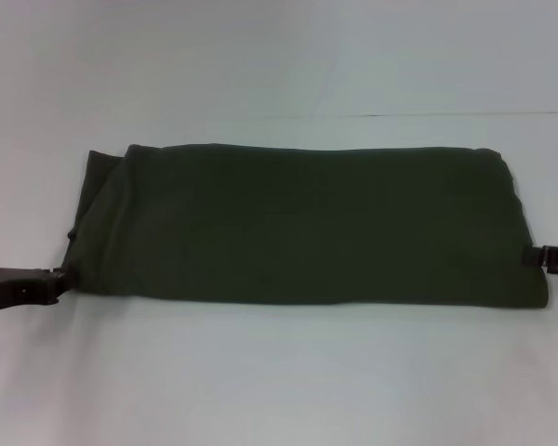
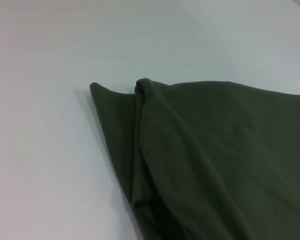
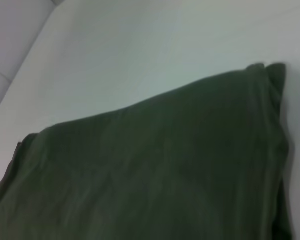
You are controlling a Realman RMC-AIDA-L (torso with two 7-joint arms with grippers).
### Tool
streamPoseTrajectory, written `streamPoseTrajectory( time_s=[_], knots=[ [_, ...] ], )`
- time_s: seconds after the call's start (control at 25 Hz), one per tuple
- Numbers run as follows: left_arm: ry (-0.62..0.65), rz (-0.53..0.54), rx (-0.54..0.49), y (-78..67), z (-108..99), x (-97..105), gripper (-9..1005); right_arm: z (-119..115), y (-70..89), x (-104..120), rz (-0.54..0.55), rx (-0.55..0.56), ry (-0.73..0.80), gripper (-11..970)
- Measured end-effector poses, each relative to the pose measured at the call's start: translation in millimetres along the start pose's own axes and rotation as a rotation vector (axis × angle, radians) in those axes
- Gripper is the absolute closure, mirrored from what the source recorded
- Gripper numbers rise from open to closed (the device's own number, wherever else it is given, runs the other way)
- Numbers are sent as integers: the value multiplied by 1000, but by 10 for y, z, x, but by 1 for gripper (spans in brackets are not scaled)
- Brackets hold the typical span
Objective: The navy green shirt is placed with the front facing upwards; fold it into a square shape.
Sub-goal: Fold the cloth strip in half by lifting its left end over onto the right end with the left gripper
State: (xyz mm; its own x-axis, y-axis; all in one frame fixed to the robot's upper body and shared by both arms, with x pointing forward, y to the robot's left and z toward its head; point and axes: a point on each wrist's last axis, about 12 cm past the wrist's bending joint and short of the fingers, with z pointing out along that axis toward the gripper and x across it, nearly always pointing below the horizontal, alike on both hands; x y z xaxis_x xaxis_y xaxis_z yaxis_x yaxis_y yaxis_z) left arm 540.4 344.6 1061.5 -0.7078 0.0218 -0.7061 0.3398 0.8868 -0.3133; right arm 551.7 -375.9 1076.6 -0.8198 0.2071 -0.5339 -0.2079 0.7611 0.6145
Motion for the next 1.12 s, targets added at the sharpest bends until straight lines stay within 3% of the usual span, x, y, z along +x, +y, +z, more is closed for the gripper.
streamPoseTrajectory(
  time_s=[0.64,1.12],
  knots=[
    [0,6,4,-11,12,-20,978,7,-81,119,26,35,6,289],
    [1,4,5,-13,16,-18,977,141,-8,164,17,14,31,380]
  ],
)
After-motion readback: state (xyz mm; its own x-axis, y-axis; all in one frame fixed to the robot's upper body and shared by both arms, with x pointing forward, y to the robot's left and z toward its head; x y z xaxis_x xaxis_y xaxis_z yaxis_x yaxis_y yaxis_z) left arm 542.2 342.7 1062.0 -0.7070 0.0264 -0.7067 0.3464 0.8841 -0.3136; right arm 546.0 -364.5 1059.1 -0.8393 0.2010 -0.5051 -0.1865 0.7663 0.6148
